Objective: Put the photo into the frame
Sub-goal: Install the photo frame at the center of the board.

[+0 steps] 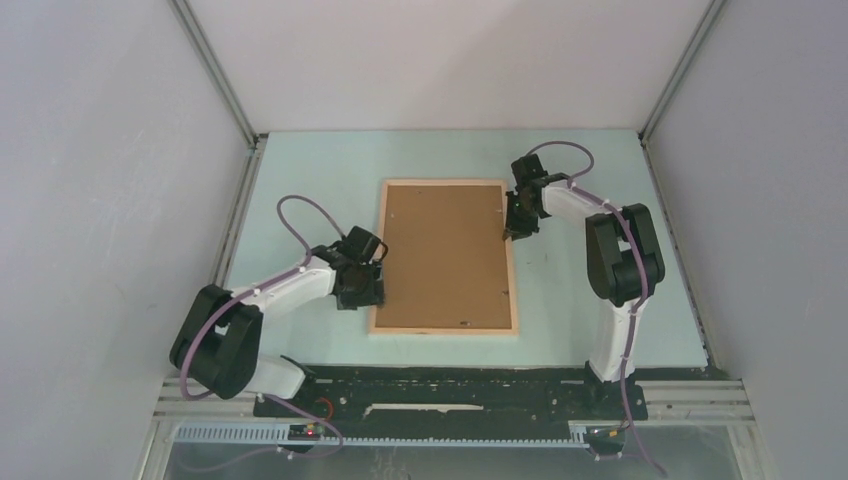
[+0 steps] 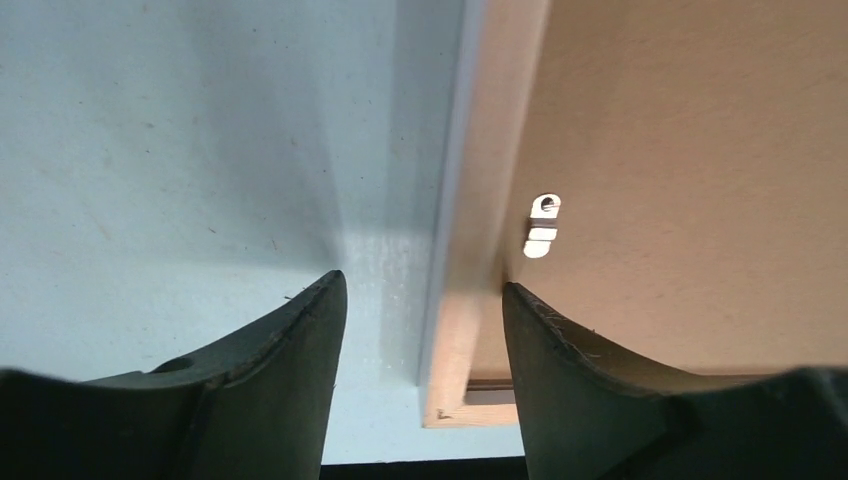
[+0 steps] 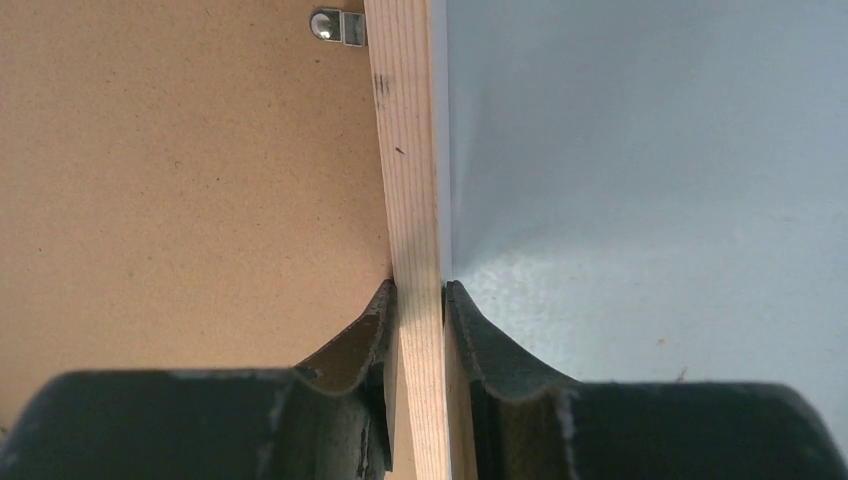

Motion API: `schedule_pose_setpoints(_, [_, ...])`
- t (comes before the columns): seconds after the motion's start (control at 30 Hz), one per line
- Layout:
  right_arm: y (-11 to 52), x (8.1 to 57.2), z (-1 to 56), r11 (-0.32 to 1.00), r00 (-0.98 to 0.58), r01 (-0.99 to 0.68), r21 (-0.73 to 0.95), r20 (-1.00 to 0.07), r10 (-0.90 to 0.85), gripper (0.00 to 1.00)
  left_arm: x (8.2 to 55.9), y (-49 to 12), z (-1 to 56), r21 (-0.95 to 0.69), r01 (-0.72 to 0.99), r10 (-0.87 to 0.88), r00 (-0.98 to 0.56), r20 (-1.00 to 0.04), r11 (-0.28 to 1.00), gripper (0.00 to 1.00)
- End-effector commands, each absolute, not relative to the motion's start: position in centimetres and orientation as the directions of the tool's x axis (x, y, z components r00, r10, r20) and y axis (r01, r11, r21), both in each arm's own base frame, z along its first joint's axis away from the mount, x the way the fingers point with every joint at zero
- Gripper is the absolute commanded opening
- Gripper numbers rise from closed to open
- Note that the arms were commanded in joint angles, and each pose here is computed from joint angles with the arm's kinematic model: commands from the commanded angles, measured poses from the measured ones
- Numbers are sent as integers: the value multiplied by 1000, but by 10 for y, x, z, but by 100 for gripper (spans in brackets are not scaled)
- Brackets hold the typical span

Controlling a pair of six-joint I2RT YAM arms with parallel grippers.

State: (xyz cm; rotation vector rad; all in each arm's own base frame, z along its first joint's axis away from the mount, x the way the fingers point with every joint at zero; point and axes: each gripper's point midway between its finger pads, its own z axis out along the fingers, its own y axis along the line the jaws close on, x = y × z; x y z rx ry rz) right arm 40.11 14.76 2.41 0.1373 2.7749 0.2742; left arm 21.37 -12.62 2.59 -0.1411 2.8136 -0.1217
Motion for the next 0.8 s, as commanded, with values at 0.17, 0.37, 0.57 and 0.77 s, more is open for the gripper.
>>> schedule_pose_setpoints(0.17, [118, 404, 28, 989, -923, 81, 120, -365, 120, 14, 237, -152, 43, -157, -16, -72, -931, -357, 988, 80])
schedule_pose_setpoints(0.37, [122, 404, 29, 990, -922, 70, 124, -370, 111, 13, 242, -157, 52, -175, -18, -85, -920, -383, 984, 79])
schedule_pose_setpoints(0.57, [123, 403, 28, 990, -924, 68, 124, -366, 109, 12, 247, -158, 40, -141, -25, -73, -935, -346, 990, 68])
schedule_pose_setpoints(0.77, [123, 402, 27, 990, -926, 67, 123, -362, 108, 12, 247, -155, 33, -120, -30, -70, -937, -342, 992, 60])
